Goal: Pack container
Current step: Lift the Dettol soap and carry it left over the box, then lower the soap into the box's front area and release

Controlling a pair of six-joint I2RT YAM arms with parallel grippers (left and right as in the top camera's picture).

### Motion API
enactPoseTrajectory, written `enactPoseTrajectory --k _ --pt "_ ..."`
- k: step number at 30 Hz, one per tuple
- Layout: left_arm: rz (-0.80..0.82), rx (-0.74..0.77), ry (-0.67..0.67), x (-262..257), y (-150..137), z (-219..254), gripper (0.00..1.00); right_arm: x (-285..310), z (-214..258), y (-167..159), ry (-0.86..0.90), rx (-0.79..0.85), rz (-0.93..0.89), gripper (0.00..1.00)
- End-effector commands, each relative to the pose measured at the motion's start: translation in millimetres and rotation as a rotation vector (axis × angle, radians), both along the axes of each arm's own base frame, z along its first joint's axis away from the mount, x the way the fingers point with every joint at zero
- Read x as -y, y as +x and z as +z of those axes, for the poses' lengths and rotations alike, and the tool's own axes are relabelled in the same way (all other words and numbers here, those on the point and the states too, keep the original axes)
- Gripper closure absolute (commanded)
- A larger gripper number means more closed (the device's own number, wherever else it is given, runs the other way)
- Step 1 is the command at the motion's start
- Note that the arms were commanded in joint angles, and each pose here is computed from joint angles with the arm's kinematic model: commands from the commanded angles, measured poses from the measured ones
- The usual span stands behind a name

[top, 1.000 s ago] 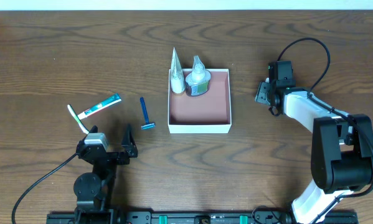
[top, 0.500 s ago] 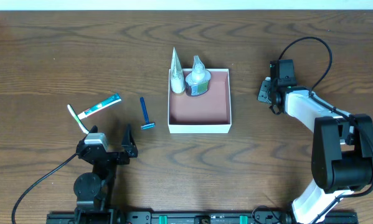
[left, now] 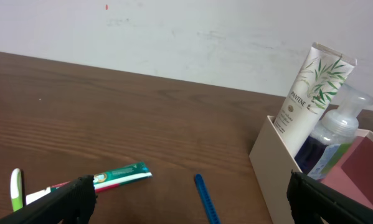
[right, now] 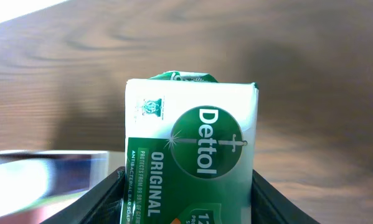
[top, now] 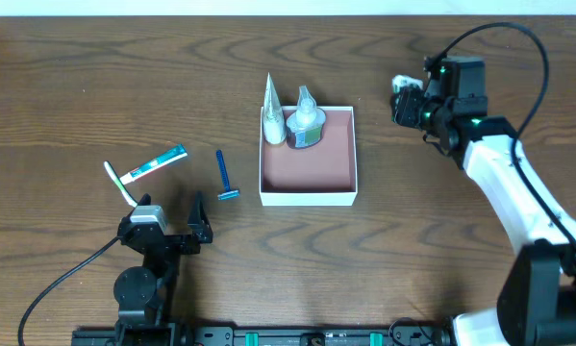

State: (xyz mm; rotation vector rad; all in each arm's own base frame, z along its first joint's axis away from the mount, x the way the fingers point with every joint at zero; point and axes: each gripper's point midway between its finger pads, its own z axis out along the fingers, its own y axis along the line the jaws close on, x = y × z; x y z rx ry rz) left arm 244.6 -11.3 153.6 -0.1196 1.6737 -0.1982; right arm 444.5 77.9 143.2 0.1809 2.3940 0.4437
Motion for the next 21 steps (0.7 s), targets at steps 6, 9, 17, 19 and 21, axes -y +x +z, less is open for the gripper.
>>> enactPoseTrajectory --k 6,9,17,19,21 --pt "-0.007 -0.051 0.001 1 -1 -17 0.02 -61 24 -20 0.200 -0.017 0.168 0.51" --pt "-0.007 -0.051 0.001 1 -1 -17 0.02 -77 22 -25 0.205 -0.034 0.182 0.51" --pt "-0.007 -0.051 0.001 1 -1 -17 0.02 -108 6 -38 0.148 -0.079 0.187 0.51" --pt "-0.007 -0.051 0.001 1 -1 -17 0.02 -110 -2 -39 0.132 -0.097 0.170 0.52" --pt "-0.007 -0.051 0.001 1 -1 -17 0.02 -115 -9 -40 0.124 -0.110 0.175 0.52"
